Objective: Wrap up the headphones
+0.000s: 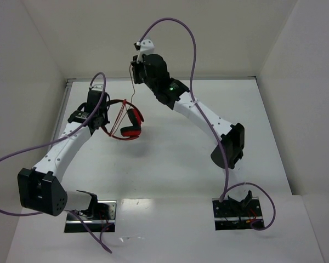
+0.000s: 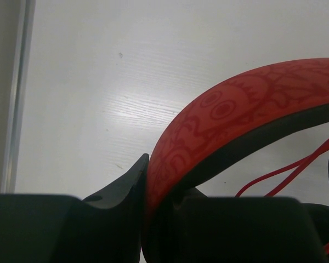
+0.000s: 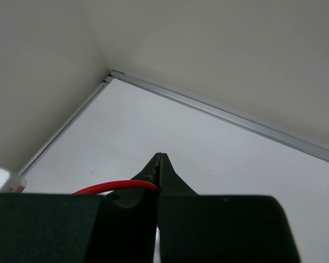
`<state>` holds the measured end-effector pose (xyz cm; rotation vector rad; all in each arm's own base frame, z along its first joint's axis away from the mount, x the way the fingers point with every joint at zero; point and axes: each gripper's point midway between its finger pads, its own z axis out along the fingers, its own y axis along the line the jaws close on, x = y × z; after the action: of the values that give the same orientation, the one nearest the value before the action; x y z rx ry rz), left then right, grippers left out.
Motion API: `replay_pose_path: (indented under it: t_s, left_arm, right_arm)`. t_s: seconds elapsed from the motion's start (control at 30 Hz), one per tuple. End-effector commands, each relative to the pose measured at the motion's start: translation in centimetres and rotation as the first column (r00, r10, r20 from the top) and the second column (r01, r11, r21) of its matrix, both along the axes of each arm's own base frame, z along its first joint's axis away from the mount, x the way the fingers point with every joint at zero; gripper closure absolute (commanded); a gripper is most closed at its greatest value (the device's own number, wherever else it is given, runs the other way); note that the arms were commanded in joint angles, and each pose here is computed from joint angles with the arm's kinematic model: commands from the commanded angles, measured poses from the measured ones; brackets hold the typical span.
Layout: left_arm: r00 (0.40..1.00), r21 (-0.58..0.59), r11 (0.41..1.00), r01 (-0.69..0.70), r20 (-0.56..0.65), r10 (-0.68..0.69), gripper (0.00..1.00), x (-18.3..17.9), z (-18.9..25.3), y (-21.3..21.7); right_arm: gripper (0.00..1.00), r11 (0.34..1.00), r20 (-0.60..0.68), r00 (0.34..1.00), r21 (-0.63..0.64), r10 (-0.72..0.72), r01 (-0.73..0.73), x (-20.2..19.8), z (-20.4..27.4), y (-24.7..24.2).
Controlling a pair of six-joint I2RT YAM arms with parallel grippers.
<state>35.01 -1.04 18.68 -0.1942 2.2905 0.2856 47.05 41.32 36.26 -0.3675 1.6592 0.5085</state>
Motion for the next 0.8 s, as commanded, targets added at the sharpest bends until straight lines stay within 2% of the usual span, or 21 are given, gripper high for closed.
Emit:
replay_pose_path:
  t_s: [0.0, 0.13, 0.23, 0.3, 0.33, 0.37, 0.53, 0.67, 0.77]
  left_arm:
    - [0.985, -0.094, 0.993, 0.078, 0.163, -0.062, 1.00, 2.5, 2.9, -2.2]
    - [0.982, -0.156, 0.976, 0.154, 0.136, -0.133, 1.00, 1.6, 1.3, -4.1]
    - [0.958, -0.243, 0.928, 0.281, 0.132, -0.256, 1.00, 0.6, 0.6, -6.7]
    - [0.934, -0.327, 0.875, 0.356, 0.146, -0.325, 1.00, -0.2, 0.5, -8.8]
    - [0.932, -0.347, 0.866, 0.361, 0.148, -0.330, 1.00, -0.3, 0.6, -9.2]
    - [0.928, -0.362, 0.854, 0.373, 0.149, -0.342, 1.00, -0.8, 0.5, -9.7]
    - [0.934, -0.366, 0.859, 0.357, 0.113, -0.340, 1.00, -2.6, -1.2, -9.6]
    - [0.915, -0.417, 0.817, 0.399, 0.122, -0.384, 1.00, -3.6, -0.9, -10.7]
    - [0.934, -0.409, 0.840, 0.357, 0.119, -0.338, 1.00, -3.5, -1.1, -10.1]
  right_arm:
    - [0.99, 0.989, 0.073, 0.988, 0.076, -0.133, 0.127, 0.7, 5.2, -2.2]
    - [0.99, 0.961, 0.079, 0.961, 0.103, -0.265, 0.257, 1.6, 6.3, -4.3]
    - [0.99, 0.951, 0.094, 0.950, 0.114, -0.298, 0.287, 2.1, 6.4, -4.6]
    - [0.99, 0.941, 0.098, 0.938, 0.100, -0.332, 0.323, 3.0, 5.3, -4.6]
    - [0.99, 0.936, 0.118, 0.931, 0.121, -0.345, 0.332, 3.1, 6.5, -4.8]
    - [0.99, 0.934, 0.100, 0.931, 0.102, -0.352, 0.343, 4.1, 5.1, -4.5]
    - [0.99, 0.934, 0.075, 0.938, 0.147, -0.339, 0.326, 4.1, 5.3, -3.9]
    - [0.99, 0.930, 0.059, 0.933, 0.115, -0.356, 0.348, 4.7, 3.6, -3.8]
    - [0.99, 0.931, 0.031, 0.934, 0.099, -0.356, 0.352, 4.6, 2.5, -3.8]
